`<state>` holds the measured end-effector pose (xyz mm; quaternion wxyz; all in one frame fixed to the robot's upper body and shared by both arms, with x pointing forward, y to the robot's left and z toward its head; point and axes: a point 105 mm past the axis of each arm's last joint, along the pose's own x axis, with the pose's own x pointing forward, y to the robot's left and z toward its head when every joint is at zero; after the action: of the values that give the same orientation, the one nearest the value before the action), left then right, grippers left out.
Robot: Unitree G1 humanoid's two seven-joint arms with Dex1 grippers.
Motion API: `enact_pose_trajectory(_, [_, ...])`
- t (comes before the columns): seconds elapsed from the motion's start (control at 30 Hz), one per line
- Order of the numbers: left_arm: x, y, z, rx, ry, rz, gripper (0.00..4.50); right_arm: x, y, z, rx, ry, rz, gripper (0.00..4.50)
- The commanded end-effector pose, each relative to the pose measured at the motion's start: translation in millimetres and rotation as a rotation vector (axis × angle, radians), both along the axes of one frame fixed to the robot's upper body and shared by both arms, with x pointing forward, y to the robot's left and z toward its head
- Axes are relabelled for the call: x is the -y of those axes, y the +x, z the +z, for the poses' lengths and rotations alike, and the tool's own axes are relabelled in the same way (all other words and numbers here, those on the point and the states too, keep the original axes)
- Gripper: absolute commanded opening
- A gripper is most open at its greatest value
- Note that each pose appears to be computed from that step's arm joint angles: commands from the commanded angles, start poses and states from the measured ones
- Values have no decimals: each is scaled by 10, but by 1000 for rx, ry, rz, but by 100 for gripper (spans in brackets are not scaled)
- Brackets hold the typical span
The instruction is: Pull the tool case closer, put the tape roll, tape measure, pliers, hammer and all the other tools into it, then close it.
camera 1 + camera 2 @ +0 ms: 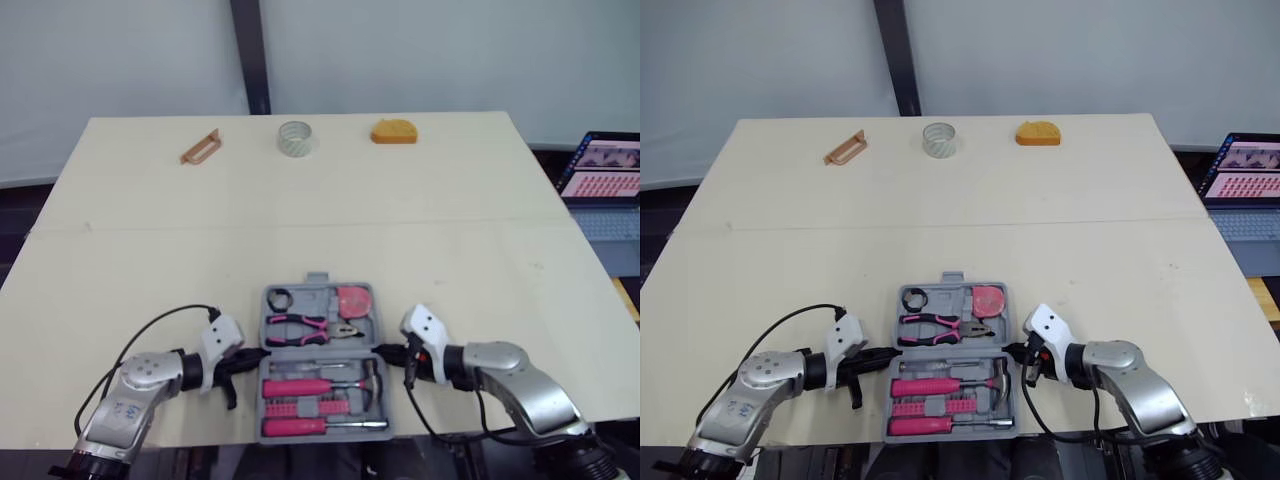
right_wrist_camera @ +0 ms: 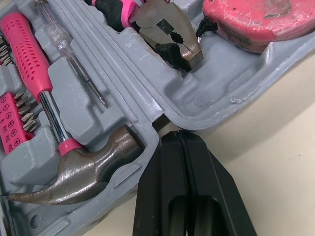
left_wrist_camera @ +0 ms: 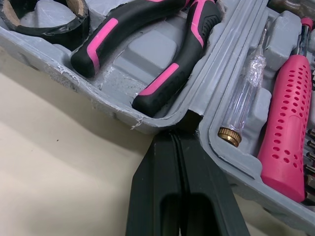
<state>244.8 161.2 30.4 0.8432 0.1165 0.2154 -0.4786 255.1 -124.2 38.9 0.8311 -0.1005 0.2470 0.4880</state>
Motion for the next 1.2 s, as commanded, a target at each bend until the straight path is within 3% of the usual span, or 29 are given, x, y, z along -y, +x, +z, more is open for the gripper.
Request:
enact_pose_trajectory(0.03, [35, -56, -62, -32, 5, -20, 0, -86, -36, 67, 16, 27, 36, 4])
enact_pose_trajectory(0.3, [-44, -43, -55, -32, 16, -1, 0, 6, 18, 75, 27, 13, 5, 4])
enact_pose_trajectory(0.6, [-460, 31, 76, 3, 58, 80, 0, 334, 157, 188, 16, 11, -74, 4])
enact_pose_trajectory(0.73, [-407, -7, 370, 29, -8, 36, 0, 430, 238, 324, -90, 122, -138, 132])
enact_pose_trajectory(0.93, [-191, -385, 477, -51, -29, -142, 0, 383, 400, 477, -275, 282, -206, 438])
enact_pose_trajectory(1.2, [1, -617, 153, -128, 20, -231, 0, 146, 585, 410, -462, 331, -254, 445])
